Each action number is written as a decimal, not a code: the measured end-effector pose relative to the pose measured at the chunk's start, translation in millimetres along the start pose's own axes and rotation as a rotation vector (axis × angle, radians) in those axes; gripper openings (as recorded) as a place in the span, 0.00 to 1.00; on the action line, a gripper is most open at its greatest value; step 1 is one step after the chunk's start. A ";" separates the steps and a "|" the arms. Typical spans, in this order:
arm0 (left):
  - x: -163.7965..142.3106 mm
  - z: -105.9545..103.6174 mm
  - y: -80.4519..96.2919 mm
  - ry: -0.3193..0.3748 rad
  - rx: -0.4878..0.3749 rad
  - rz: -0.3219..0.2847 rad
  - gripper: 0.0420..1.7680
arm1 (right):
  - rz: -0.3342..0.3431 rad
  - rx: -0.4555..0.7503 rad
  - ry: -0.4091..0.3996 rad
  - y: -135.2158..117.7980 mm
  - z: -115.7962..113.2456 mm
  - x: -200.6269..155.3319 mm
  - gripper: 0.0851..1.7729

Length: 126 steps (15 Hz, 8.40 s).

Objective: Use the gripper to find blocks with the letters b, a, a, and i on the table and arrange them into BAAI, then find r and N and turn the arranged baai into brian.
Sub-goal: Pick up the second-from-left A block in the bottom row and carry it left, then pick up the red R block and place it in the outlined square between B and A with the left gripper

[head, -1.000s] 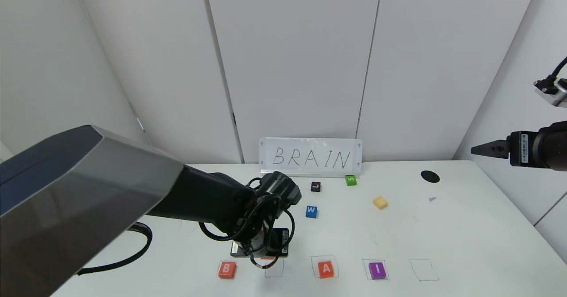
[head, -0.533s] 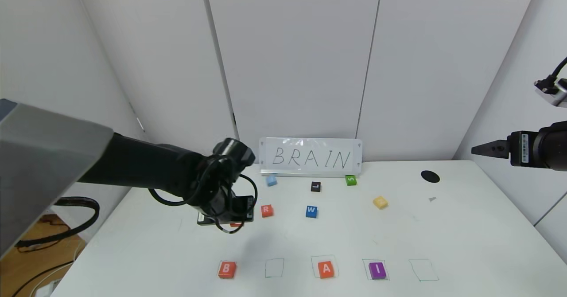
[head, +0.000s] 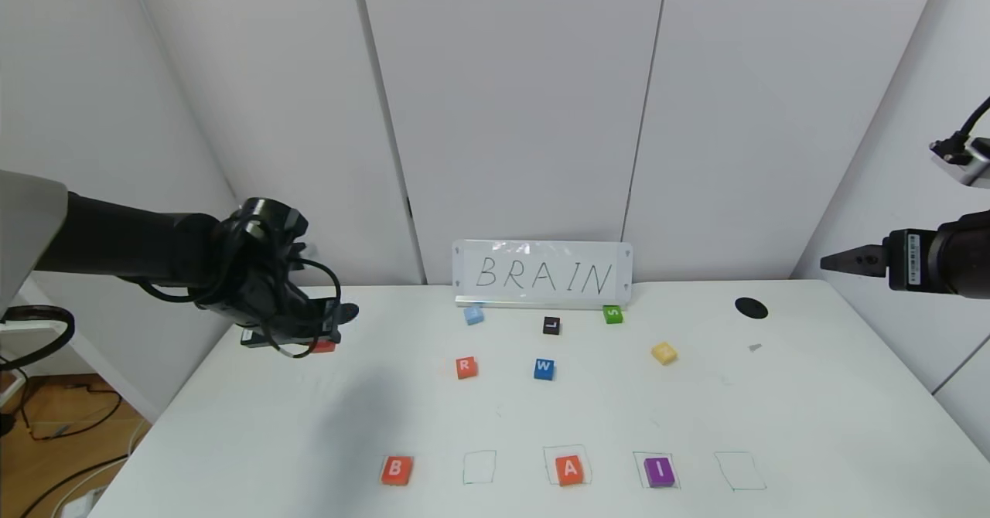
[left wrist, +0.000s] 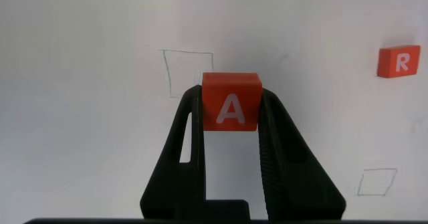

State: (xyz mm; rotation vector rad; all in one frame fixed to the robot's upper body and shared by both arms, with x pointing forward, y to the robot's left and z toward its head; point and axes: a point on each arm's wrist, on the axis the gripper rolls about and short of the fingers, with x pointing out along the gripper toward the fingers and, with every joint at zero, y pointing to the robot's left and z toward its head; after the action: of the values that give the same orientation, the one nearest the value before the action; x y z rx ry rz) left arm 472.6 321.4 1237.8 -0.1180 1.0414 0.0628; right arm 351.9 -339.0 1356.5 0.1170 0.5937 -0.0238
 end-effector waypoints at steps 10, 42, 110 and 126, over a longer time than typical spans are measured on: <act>48.5 -10.0 21.3 0.121 0.007 0.040 0.28 | -0.005 0.004 -0.002 -1.6 1.6 1.4 0.96; 91.4 -11.6 28.2 0.248 -0.008 0.035 0.28 | -0.017 0.008 0.004 -3.8 2.4 5.5 0.96; 86.6 -16.3 -183.3 0.077 -0.003 0.019 0.97 | -0.023 0.023 0.013 -5.3 2.3 9.7 0.96; 102.8 -22.1 -185.6 0.066 0.006 0.057 0.97 | -0.023 0.023 0.013 -5.1 2.3 9.7 0.96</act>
State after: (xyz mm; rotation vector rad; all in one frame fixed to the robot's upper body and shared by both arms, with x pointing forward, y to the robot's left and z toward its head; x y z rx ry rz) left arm 525.5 134.1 1150.6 -0.0857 1.1108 0.1080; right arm 360.9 -344.3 1352.4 0.1328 0.6083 -0.0521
